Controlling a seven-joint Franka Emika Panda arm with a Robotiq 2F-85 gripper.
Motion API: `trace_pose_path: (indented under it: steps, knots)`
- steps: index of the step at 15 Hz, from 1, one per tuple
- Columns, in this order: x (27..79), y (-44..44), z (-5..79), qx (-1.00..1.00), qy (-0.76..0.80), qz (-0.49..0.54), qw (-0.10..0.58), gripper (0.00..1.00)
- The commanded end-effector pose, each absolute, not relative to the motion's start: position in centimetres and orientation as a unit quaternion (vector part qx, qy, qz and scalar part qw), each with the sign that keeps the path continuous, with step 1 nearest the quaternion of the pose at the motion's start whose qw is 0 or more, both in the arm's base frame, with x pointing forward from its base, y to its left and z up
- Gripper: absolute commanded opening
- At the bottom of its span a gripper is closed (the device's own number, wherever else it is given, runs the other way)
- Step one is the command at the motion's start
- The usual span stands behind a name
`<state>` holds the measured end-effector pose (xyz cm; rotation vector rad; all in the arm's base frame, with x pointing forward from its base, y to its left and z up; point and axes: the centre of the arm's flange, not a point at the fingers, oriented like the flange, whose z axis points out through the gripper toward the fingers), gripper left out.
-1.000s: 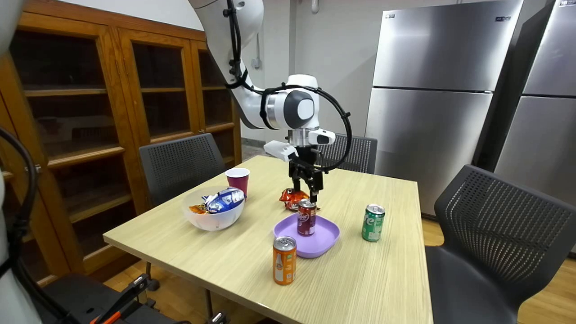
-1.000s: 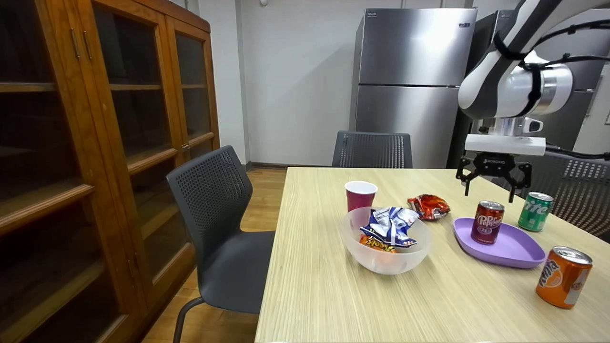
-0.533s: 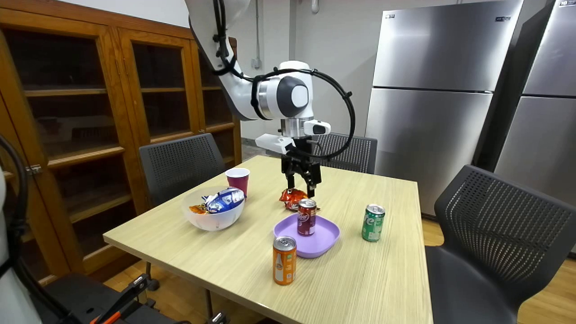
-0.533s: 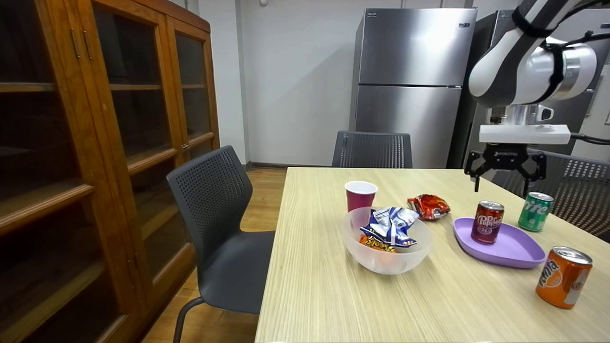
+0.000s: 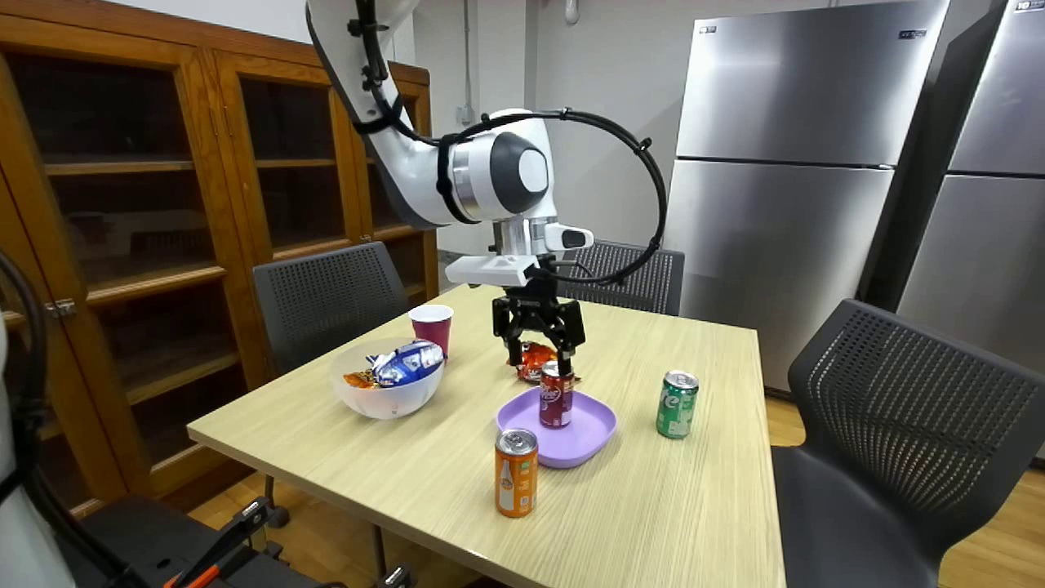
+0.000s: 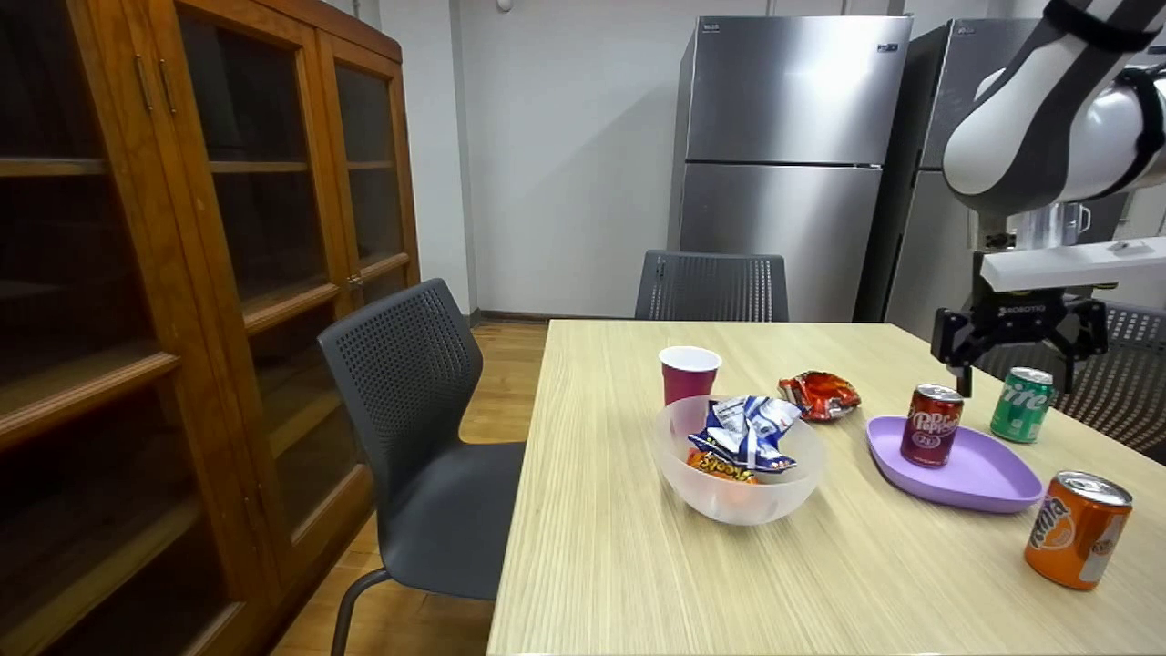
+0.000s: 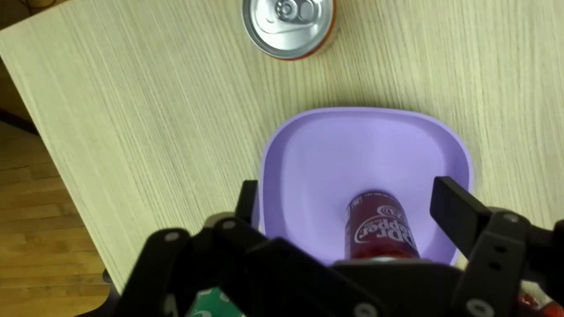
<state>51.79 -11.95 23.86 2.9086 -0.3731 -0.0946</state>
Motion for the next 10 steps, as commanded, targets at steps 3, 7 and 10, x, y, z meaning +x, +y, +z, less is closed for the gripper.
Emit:
trace_pose_path:
  steps: [3, 7, 10]
  knots:
    - [47.5, -12.3, 22.5, 0.989, -0.042, -0.055, 0.133, 1.00]
    - [48.5, -12.0, 21.6, 0.988, -0.058, -0.065, 0.130, 1.00]
    - [48.5, -12.0, 21.6, 0.988, -0.057, -0.065, 0.130, 1.00]
